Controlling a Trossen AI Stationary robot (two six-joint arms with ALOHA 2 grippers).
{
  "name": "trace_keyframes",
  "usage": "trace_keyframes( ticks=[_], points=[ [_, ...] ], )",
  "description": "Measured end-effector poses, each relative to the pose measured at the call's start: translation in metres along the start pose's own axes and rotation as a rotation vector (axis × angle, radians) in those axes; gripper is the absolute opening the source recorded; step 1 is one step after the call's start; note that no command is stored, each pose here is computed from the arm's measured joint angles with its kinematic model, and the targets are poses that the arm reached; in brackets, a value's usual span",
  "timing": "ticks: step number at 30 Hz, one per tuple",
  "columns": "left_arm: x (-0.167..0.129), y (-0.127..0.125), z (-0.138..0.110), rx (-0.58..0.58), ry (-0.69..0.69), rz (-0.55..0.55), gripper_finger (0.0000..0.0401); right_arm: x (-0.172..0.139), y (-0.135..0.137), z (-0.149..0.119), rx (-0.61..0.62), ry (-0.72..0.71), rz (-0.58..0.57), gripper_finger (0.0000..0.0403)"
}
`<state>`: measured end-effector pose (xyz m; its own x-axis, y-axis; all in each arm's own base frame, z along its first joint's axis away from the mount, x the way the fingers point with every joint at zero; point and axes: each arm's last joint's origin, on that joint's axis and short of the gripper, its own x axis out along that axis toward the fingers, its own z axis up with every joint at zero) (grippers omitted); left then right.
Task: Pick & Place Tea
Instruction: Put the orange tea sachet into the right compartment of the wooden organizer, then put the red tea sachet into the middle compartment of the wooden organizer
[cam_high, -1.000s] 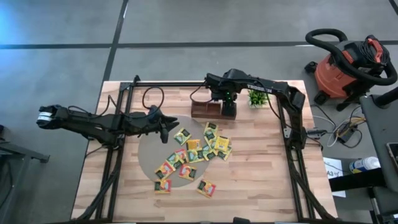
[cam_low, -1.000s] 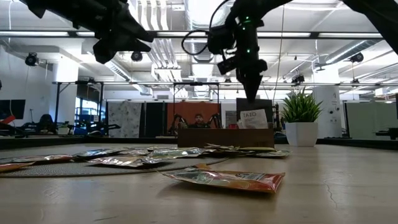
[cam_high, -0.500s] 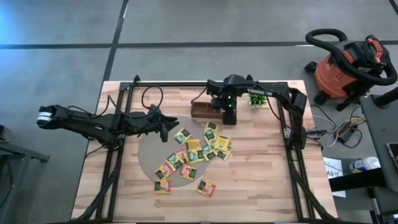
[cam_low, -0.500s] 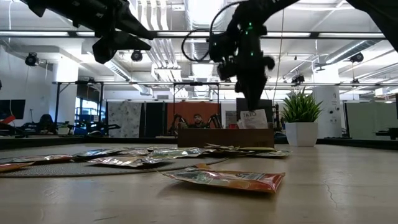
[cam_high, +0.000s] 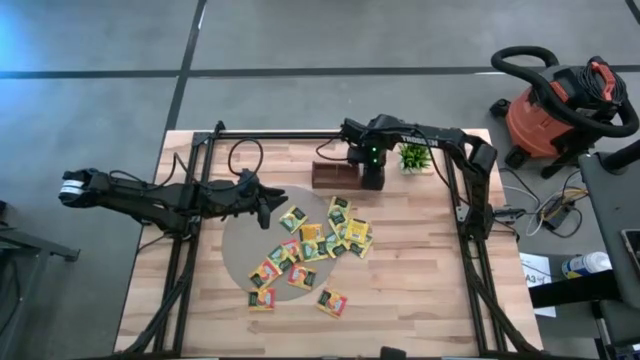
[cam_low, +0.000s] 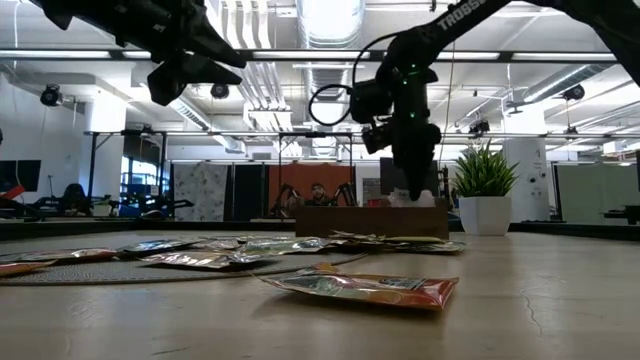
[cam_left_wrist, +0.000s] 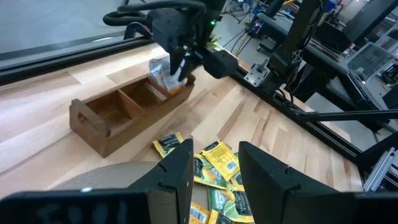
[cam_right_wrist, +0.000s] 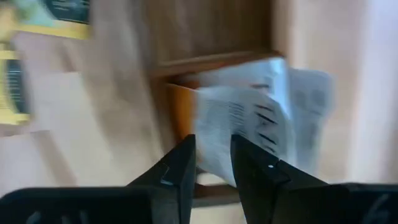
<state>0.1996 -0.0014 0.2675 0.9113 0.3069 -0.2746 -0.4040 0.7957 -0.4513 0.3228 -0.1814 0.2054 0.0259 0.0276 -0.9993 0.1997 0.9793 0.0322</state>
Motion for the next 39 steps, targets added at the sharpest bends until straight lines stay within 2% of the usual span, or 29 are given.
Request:
trace_keyframes(
  ticks=[4, 11, 16, 20, 27, 35, 39],
  points=[
    [0.0, 0.0, 0.0, 0.003, 0.0, 0.0, 0.0121, -0.008, 0.005, 0.002, 0.01, -0.044, 0.069, 0.0093],
    [-0.002, -0.002, 0.005, 0.015, -0.017, -0.009, 0.0121, -0.058, 0.025, -0.001, 0.019, -0.199, 0.06, 0.0098],
    [-0.005, -0.005, 0.017, 0.016, -0.056, -0.018, 0.0121, -0.089, 0.048, -0.01, 0.051, -0.297, 0.058, 0.0095],
    [-0.007, -0.011, 0.029, 0.046, -0.088, -0.031, 0.0121, -0.101, 0.075, -0.013, 0.044, -0.329, 0.091, 0.009],
    [-0.01, -0.014, 0.032, 0.021, -0.076, -0.059, 0.0121, -0.09, 0.122, -0.006, -0.005, -0.297, 0.131, 0.0091],
    [-0.012, -0.001, 0.005, -0.066, 0.193, 0.067, 0.0121, -0.061, 0.161, 0.002, 0.006, -0.195, 0.154, 0.0098],
    [-0.017, -0.005, -0.005, -0.049, 0.262, 0.063, 0.0121, -0.047, 0.181, 0.005, 0.03, -0.145, 0.159, 0.0097]
  ],
)
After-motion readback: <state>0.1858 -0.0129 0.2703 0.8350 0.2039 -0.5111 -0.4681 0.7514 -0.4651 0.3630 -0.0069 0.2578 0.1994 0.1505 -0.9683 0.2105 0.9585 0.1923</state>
